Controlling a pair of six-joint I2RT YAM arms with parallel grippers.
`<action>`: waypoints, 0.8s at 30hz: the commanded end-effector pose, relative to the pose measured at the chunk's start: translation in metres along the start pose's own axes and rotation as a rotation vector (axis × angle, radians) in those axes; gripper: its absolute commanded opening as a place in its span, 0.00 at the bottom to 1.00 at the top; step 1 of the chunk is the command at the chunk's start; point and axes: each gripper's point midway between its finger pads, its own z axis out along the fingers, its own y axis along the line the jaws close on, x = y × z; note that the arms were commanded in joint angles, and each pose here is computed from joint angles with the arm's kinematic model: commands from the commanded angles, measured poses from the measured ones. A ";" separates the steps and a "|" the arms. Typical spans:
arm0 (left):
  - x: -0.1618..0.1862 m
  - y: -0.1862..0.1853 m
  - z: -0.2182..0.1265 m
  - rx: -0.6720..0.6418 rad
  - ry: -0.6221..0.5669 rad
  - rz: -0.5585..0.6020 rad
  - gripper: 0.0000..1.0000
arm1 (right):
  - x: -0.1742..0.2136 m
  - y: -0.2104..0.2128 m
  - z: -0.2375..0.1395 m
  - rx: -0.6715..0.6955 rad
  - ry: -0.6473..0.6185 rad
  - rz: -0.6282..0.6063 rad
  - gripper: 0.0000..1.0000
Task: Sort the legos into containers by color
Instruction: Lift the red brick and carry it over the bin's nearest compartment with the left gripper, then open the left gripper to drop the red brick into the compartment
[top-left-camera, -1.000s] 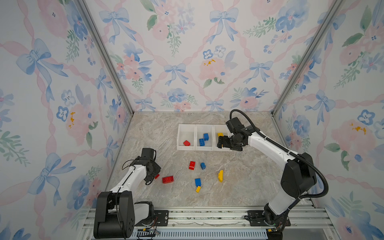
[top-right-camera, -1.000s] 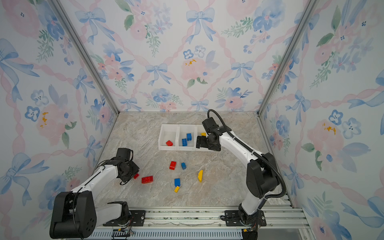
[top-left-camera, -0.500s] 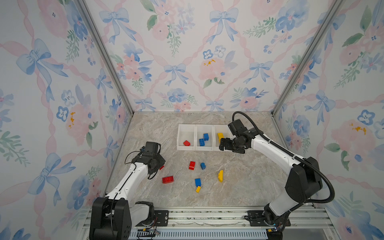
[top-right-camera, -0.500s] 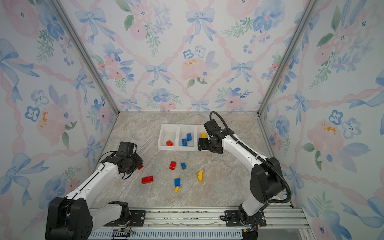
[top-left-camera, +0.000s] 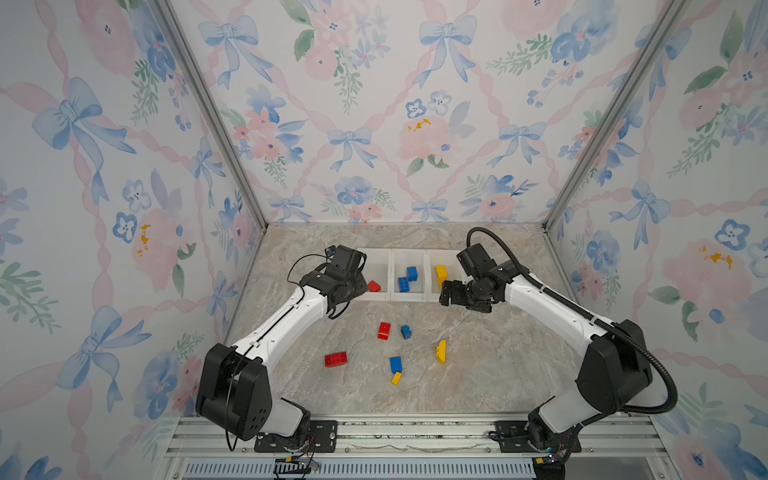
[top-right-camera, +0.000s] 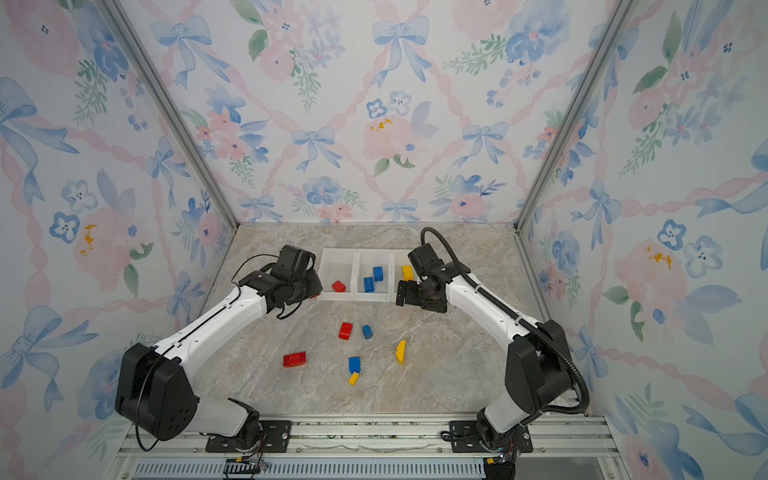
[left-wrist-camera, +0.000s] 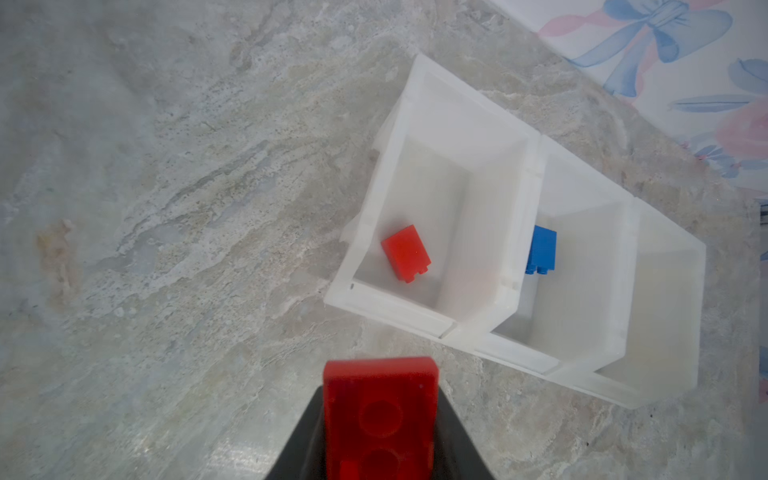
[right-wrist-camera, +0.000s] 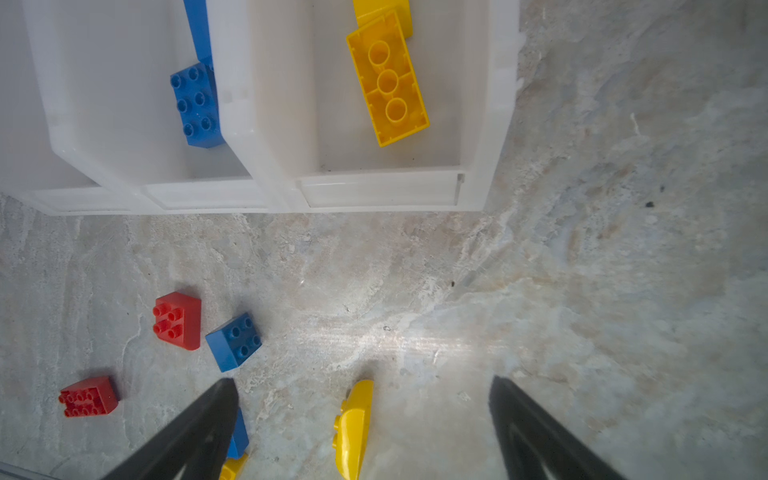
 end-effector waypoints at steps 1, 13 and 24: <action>-0.007 -0.017 0.009 -0.010 -0.027 0.083 0.34 | 0.005 0.000 -0.008 0.002 -0.016 0.008 0.97; -0.022 -0.056 0.071 -0.020 -0.001 0.239 0.33 | 0.013 -0.003 -0.014 0.006 -0.026 0.006 0.98; -0.023 -0.064 0.112 -0.059 0.020 0.270 0.35 | 0.015 -0.006 -0.017 0.010 -0.035 0.037 0.98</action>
